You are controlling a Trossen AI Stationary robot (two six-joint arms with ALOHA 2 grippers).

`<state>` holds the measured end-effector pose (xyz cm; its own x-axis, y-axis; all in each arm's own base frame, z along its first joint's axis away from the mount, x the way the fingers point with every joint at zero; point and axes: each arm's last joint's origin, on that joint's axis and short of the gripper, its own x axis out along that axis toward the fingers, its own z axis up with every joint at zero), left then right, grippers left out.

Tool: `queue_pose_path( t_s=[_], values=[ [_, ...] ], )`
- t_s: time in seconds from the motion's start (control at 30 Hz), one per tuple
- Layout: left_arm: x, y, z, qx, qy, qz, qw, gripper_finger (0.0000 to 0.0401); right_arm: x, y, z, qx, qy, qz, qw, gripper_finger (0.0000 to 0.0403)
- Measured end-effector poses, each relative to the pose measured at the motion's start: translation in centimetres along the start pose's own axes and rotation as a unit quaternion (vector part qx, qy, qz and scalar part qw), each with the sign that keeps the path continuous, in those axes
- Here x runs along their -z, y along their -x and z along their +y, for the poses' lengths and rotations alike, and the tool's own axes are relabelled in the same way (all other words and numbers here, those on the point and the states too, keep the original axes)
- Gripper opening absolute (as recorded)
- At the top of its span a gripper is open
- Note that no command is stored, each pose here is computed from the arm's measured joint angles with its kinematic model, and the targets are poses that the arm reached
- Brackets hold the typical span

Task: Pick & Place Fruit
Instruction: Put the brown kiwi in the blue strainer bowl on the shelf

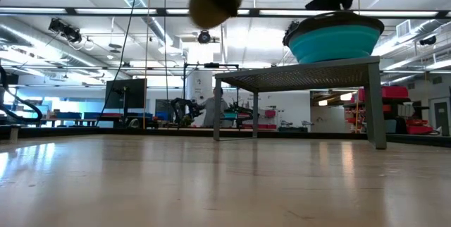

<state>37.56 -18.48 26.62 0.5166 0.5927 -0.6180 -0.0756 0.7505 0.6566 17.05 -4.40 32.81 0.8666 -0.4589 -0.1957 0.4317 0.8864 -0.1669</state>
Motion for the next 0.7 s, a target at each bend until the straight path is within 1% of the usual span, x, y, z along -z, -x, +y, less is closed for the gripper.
queue_pose_path(
  t_s=[0.07,0.1,0.2,0.3,0.43,0.57,0.7],
  values=[
    [-0.9,-0.1,0.7,-0.039,0.006,-0.027,0.999,0.0233,0.0,0.0,0.2,-0.027,0.004,-0.003,1.0,0.0325],
    [-1.3,-0.3,1.0,-0.049,0.01,-0.04,0.998,0.0235,0.0,0.0,0.2,-0.039,0.007,-0.005,0.999,0.0325],
    [-2.8,-0.9,1.5,-0.048,0.025,-0.076,0.996,0.0243,-0.1,0.3,0.2,-0.046,0.006,-0.011,0.999,0.0325],
    [-4.1,-1.6,2.1,-0.004,0.03,-0.112,0.993,0.0245,-0.3,0.8,0.0,-0.044,0.0,-0.02,0.999,0.0325],
    [-5.0,-3.3,3.0,0.077,0.04,-0.145,0.986,0.0236,-0.3,1.7,-0.2,-0.044,-0.005,-0.022,0.999,0.0325],
    [-5.3,-5.2,4.6,0.108,0.049,-0.155,0.981,0.0229,-0.2,2.8,-0.5,-0.045,-0.005,-0.02,0.999,0.0325],
    [-5.5,-7.1,6.5,0.146,0.07,-0.16,0.974,0.0236,-0.2,3.8,-0.8,-0.044,-0.005,-0.024,0.999,0.0325]
  ],
)
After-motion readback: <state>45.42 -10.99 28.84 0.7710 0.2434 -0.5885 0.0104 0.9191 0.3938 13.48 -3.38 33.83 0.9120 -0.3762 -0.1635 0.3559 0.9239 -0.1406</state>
